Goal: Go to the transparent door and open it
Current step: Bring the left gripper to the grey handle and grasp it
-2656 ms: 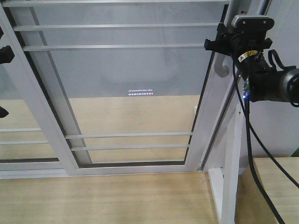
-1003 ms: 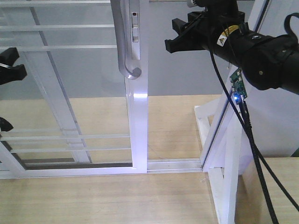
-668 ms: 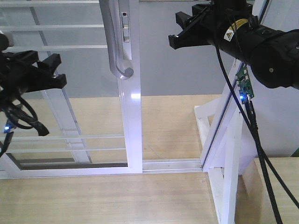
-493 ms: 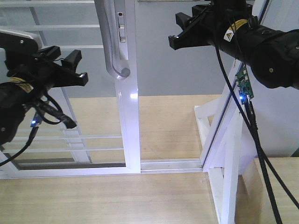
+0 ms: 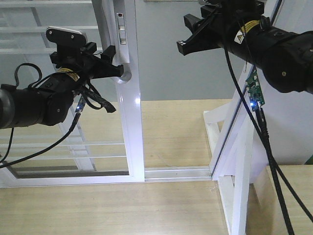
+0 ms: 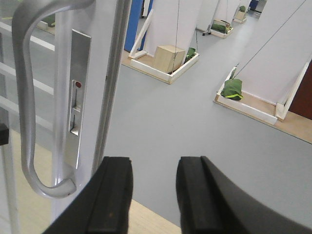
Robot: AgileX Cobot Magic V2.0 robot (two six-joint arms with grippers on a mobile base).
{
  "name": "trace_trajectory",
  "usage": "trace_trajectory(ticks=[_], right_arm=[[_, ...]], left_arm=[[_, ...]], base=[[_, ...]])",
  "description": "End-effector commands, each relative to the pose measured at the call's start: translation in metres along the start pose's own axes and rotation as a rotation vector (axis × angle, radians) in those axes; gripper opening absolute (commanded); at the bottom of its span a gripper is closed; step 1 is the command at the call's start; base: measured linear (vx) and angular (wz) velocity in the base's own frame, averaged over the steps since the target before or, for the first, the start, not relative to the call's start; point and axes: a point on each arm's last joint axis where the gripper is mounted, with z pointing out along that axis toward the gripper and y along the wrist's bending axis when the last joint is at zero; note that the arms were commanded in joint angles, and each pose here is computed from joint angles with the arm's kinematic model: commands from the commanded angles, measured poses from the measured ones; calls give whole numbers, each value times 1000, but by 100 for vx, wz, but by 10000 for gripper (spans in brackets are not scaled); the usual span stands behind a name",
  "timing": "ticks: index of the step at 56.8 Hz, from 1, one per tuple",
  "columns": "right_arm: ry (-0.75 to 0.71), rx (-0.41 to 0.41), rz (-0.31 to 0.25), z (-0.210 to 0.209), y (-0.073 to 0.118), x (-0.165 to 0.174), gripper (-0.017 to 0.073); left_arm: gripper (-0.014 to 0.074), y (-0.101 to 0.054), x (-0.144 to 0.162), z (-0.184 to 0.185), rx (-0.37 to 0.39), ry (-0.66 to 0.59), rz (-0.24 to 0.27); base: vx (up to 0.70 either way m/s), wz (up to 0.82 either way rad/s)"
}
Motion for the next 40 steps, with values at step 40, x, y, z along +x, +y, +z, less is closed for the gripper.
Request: trace_trajectory(ticks=[40], right_arm=[[-202, 40, -16, -14, -8, -35, 314]], left_arm=[[451, 12, -48, 42, -70, -201, -5]], base=[[0, 0]])
